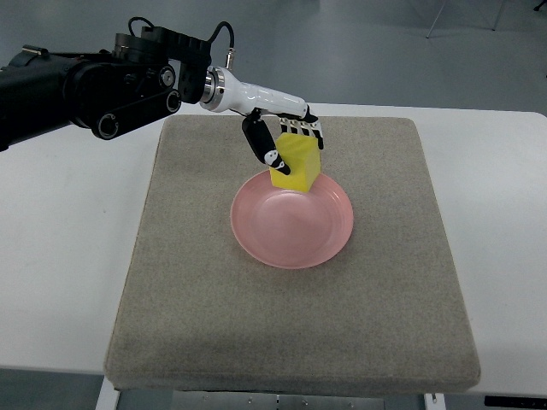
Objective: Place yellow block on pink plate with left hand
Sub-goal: 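Carry the cube with the left hand and lower it onto the pink plate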
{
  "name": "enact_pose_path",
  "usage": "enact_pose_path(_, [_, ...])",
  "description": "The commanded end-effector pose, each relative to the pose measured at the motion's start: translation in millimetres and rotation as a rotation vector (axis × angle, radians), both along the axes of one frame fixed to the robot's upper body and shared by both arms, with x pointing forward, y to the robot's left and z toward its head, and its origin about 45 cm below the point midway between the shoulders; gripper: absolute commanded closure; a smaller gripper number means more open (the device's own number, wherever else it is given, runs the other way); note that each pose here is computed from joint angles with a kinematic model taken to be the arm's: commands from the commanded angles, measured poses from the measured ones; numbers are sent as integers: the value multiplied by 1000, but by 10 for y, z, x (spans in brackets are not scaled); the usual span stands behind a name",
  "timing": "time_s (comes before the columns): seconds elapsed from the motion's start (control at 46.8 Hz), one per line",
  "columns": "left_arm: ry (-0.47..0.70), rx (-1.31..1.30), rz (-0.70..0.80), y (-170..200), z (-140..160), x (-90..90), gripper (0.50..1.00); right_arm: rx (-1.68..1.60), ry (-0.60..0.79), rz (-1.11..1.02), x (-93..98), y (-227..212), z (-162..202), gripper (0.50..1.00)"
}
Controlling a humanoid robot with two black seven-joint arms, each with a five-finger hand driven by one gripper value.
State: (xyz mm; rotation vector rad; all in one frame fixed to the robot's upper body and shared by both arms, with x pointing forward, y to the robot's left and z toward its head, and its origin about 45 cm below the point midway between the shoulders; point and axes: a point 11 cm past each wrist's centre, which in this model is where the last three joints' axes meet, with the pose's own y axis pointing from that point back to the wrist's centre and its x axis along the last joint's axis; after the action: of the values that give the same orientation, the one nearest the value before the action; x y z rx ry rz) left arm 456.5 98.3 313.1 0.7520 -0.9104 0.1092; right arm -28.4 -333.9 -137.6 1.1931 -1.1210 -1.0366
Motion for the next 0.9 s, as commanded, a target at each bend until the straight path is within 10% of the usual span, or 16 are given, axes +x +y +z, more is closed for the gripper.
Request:
enact_pose_path(0.0, [-24,39,-62,-79,-60,-100,892,0,-2,0,7,0,0,576])
enact_pose_path(0.576, [-61,99,-115,-80,-310,-182,870,0,0,1,-3,0,0,576])
enact_pose_path(0.875, [-51,87,-101,-50,-341,-177,639,0,-2,0,7,0,0,576])
